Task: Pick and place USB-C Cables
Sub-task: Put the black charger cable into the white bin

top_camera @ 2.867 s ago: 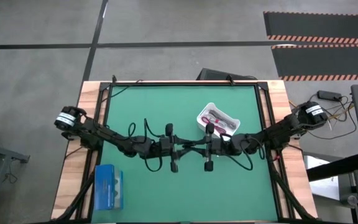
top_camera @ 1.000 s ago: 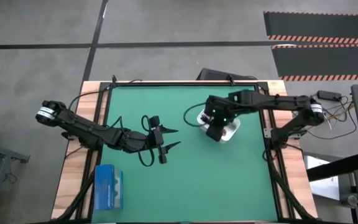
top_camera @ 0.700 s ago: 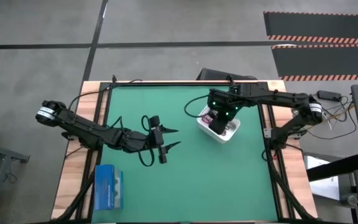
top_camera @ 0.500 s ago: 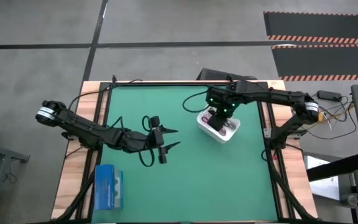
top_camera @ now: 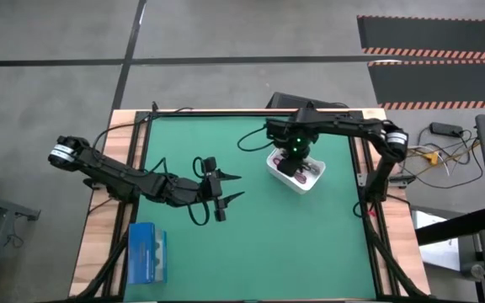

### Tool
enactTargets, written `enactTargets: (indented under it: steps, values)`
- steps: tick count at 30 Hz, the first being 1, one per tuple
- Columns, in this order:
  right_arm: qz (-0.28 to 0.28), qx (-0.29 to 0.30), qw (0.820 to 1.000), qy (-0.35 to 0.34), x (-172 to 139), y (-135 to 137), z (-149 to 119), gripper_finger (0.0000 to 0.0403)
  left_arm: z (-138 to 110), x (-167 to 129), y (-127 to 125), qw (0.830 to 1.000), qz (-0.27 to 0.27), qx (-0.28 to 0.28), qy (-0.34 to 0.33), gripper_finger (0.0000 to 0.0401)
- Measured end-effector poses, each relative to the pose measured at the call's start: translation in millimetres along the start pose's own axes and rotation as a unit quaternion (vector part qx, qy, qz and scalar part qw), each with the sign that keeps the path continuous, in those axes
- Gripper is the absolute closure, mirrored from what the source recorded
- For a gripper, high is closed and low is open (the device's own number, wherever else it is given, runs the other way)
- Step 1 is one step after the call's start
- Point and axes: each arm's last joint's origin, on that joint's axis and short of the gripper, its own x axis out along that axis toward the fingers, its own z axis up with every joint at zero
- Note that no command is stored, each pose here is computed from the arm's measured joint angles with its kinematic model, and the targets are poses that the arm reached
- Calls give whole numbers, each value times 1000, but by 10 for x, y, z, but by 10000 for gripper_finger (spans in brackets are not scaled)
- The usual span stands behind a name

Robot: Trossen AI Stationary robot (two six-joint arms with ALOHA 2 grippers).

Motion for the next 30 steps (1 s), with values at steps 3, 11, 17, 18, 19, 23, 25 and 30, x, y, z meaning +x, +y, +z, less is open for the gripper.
enactTargets:
  steps: [3,11,17,18,19,23,25,30]
  values:
    - [-3,-3,1000,14,51,-20,40,371,-1,0,0,1000,0,0,1,205]
    - [-7,1,1000,14,31,-72,38,371,-15,0,-1,1000,-1,3,7,205]
    - [-6,12,1000,12,10,-144,47,371,-21,0,-2,1000,-1,3,10,205]
    - [-6,13,1000,12,8,-157,49,371,-21,0,-2,1000,-1,3,10,205]
    - [-5,13,1000,12,7,-170,51,371,-21,0,-2,1000,-1,3,10,205]
    - [-5,18,1000,11,2,-216,62,372,-22,0,-2,1000,-1,4,10,205]
    - [-5,17,1000,10,0,-232,66,371,-22,0,-2,1000,-1,4,10,205]
    - [-4,18,1000,5,13,-237,79,371,-22,0,-2,1000,-1,4,10,205]
